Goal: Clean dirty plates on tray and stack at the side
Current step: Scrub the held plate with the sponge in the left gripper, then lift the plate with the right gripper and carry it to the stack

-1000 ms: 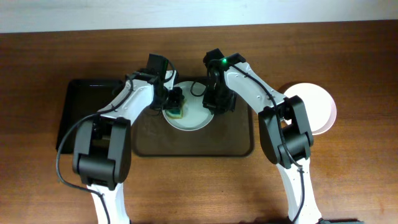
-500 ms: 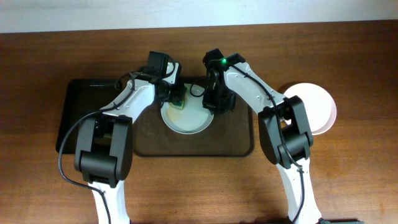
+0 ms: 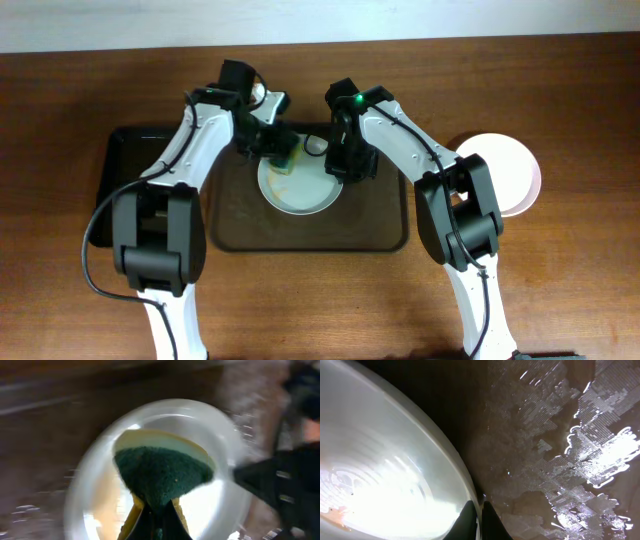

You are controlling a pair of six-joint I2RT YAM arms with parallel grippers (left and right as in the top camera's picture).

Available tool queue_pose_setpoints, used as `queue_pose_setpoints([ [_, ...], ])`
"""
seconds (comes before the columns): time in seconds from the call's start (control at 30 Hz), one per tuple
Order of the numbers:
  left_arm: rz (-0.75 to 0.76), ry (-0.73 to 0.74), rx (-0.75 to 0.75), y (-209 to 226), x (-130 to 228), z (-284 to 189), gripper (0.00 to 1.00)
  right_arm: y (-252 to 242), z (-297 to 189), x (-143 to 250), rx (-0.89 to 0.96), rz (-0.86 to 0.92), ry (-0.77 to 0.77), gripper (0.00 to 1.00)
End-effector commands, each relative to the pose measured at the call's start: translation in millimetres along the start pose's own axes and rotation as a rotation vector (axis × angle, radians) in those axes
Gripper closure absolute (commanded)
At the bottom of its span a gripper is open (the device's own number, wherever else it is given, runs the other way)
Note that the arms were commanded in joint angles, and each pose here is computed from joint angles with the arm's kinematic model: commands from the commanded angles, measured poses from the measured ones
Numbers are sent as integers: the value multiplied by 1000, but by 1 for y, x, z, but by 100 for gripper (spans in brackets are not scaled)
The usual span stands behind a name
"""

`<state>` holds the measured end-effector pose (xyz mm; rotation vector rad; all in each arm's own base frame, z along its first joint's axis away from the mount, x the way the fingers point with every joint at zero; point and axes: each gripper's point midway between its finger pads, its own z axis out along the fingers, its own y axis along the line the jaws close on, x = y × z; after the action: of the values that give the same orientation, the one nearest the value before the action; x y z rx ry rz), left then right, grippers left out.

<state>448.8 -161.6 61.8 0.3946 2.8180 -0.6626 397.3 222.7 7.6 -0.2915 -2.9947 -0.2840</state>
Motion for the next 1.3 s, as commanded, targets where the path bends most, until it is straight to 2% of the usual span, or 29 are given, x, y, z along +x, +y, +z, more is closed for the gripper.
queue_pose_setpoints([
  [0.0, -1, 33, -170, 41, 4, 19, 99, -11, 13, -3, 66, 12, -15, 96],
  [0.1, -22, 128, -153, 42, 26, 45, 99, -12, 13, -3, 67, 12, -14, 96],
  [0.17, -40, 200, -91, 28, 44, 52, 99, -12, 13, -3, 66, 8, -13, 96],
  [0.27, -74, 262, 87, -11, 59, 51, 99, -11, 13, -3, 66, 7, -14, 96],
  [0.33, -96, 242, 257, -39, 53, 46, 99, -11, 13, -3, 66, 3, -13, 96],
  [0.4, -95, 186, 362, -50, 38, 41, 99, -12, 13, -3, 66, -14, -12, 96],
  [0.53, -158, 112, 355, -23, 16, 22, 99, -10, 13, -2, 57, -19, -6, 96],
  [0.67, -224, -54, 459, 10, -25, -30, 99, -7, 5, 2, 19, -77, 18, 96],
  [0.77, -263, -96, 451, 35, -29, -44, 99, 0, -26, 0, -30, -156, -31, 96],
  [0.87, -274, -92, 420, 42, -27, -44, 99, -1, -80, -6, -9, -190, -178, 96],
  [1.0, -264, -77, 378, 43, -25, -37, 99, -26, -146, -9, 131, -177, -376, 96],
  [1.13, -256, -65, 339, 44, -24, -33, 99, -78, -194, -5, 551, -100, -581, 96],
  [1.27, -251, -57, 316, 45, -22, -30, 99, -63, -225, 12, 776, -113, -793, 96],
])
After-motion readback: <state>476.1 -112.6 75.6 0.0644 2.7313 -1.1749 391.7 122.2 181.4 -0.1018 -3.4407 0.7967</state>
